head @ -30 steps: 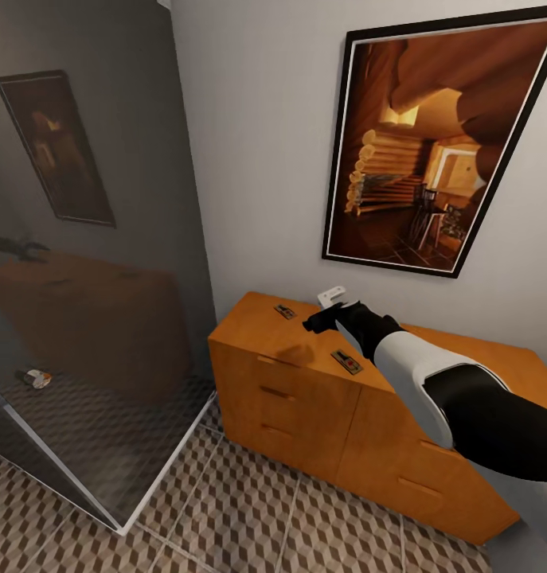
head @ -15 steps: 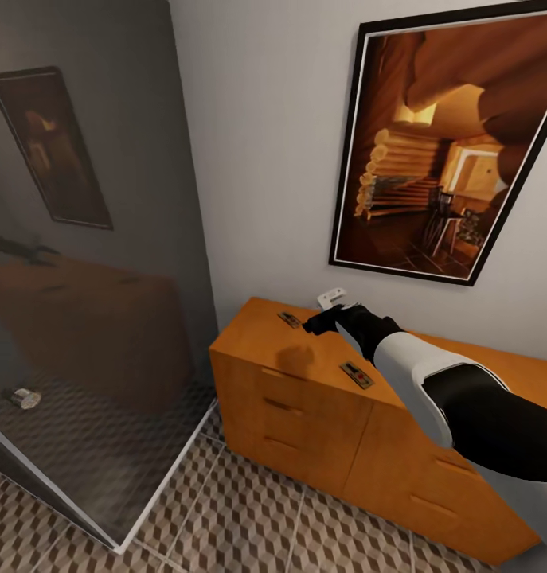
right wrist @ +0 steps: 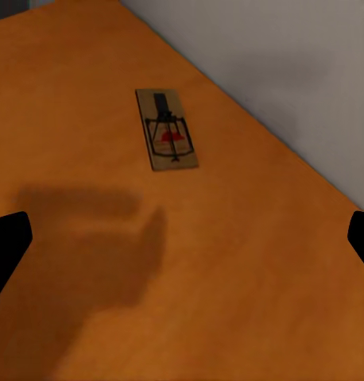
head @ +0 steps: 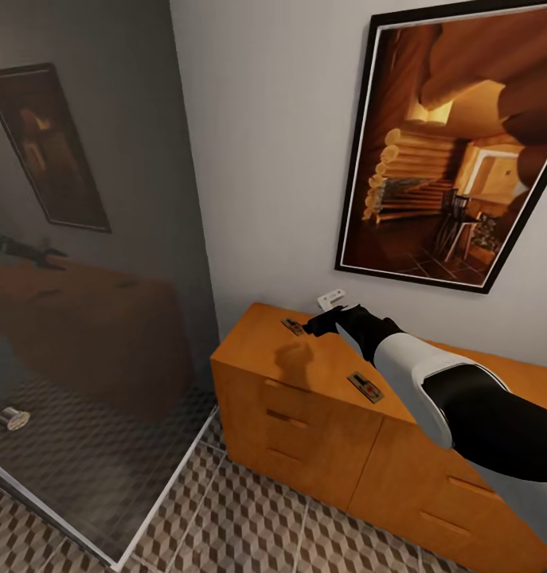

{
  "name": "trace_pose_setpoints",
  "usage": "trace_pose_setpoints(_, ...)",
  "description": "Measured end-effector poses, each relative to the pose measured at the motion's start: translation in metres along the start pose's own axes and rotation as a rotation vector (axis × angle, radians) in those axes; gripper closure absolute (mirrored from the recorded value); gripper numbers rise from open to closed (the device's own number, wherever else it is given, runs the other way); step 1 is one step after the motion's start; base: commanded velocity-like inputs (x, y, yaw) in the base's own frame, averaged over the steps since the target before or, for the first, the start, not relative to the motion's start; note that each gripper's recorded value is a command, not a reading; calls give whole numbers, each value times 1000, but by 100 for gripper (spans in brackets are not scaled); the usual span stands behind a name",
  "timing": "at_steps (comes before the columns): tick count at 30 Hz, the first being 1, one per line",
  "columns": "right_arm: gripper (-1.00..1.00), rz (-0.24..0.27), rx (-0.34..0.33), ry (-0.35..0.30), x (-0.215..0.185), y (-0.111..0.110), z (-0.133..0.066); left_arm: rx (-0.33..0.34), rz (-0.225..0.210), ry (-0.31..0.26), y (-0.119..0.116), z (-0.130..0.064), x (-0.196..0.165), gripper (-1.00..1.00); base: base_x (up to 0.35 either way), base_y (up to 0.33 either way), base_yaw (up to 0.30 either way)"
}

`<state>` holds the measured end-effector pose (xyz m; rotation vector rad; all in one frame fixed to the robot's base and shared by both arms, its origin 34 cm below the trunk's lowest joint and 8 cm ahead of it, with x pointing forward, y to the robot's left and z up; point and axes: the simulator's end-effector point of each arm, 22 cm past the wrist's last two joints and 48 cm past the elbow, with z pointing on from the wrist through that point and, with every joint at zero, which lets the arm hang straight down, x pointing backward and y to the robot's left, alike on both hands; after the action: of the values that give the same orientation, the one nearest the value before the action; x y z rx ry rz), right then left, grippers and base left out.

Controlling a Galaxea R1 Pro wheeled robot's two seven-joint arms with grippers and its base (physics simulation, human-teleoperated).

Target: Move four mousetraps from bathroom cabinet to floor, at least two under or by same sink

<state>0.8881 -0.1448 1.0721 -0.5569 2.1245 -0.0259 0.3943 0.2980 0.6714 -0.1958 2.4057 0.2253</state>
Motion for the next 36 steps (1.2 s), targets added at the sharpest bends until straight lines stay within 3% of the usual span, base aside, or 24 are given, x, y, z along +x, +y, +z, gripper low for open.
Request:
trace_pose_setpoints(5, -100, 0, -1, 1, 1, 0, 0, -1, 1, 2, 1, -1, 1, -100, 9, 1, 0)
trace_pose_setpoints(15, -100, -4, -1, -19, -3, 1, 0, -19, 28, 72, 23, -25, 51, -100, 1, 0, 0)
trace_pose_setpoints(29, -100, 1, -4, -33, -5, 0, 0, -26, 36, 80, 31, -27, 57, -100, 0, 0, 0)
trace_pose_setpoints(36, -100, 41, -35, -66, -10, 7, 0, -27, 37, 80, 31, -28, 57, -100, 0, 0, 0)
